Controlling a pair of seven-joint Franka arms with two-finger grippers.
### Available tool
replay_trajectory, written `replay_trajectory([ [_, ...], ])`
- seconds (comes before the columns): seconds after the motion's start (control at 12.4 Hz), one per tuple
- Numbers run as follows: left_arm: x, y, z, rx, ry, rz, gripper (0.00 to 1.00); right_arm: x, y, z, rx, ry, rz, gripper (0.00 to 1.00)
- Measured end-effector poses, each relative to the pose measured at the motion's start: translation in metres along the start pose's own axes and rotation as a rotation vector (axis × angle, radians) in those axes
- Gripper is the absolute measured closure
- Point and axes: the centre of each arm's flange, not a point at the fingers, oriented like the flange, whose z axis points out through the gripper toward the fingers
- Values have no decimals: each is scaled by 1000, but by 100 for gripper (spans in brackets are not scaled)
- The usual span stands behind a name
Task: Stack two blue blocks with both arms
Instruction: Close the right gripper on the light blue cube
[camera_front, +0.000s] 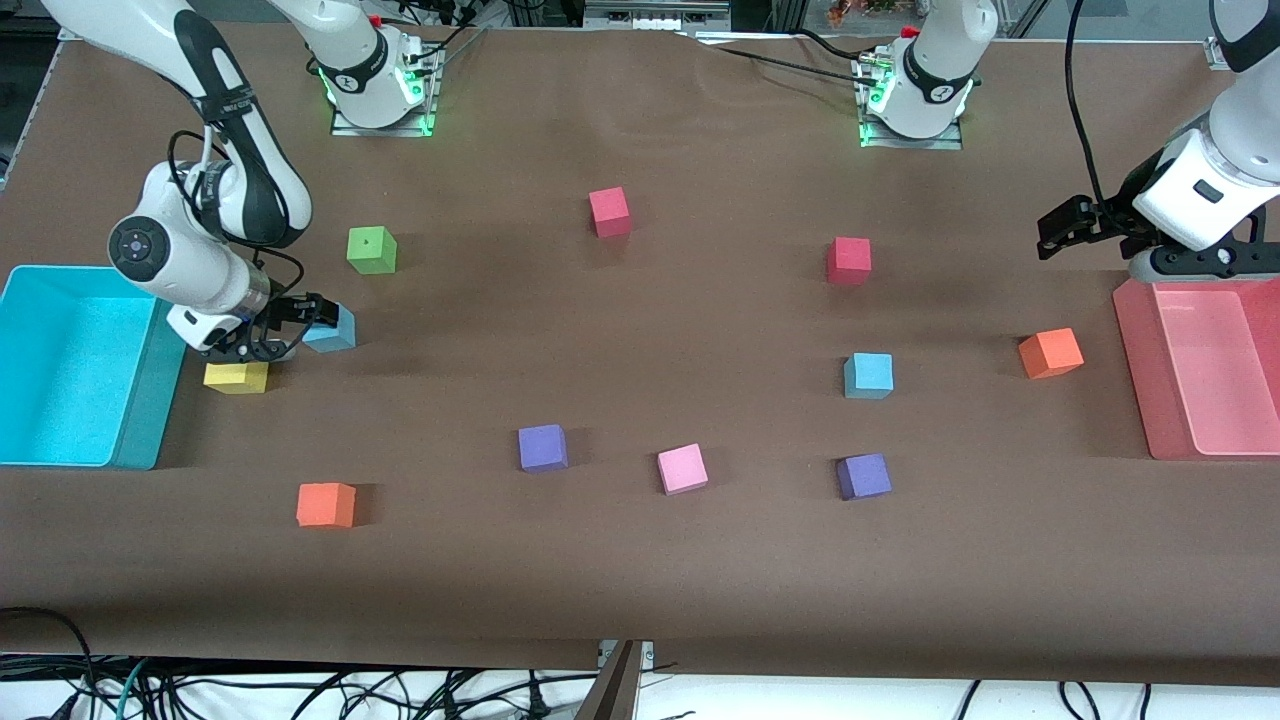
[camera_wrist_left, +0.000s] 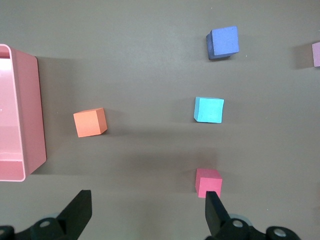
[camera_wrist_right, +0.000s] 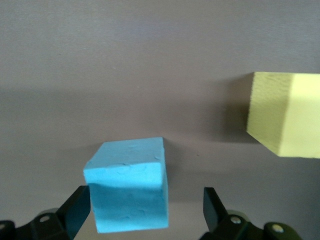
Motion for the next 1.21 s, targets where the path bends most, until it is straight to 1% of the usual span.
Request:
replay_trajectory([
  [0.4,3,-3,2,-1,-4,-5,0,1,-6,8,1,-5,-13,0],
  [0.56,4,-4,2,-1,-6,-8,0,0,-6,22,3,-24,-14,1],
  [0.64,4,-4,3,-1,-7,-8,0,0,-6,28,4,-32,-16,6],
  [0.8,4,-4,3,-1,-8,-8,0,0,-6,32,4,-31,-26,33],
  [0.88,4,-4,3,-1,-9,-8,0,3,-6,29,3,-24,-42,40],
  [1.05,5,-4,3,-1,-10,-8,0,13,-5,15,-1,8,-79,40],
  [1.13,5,-5,3,-1,-10,-8,0,19,-4,2,-2,14,-84,40],
  [1.21,5,-5,3,-1,-10,-9,0,25,-4,-14,0,5,-85,40],
])
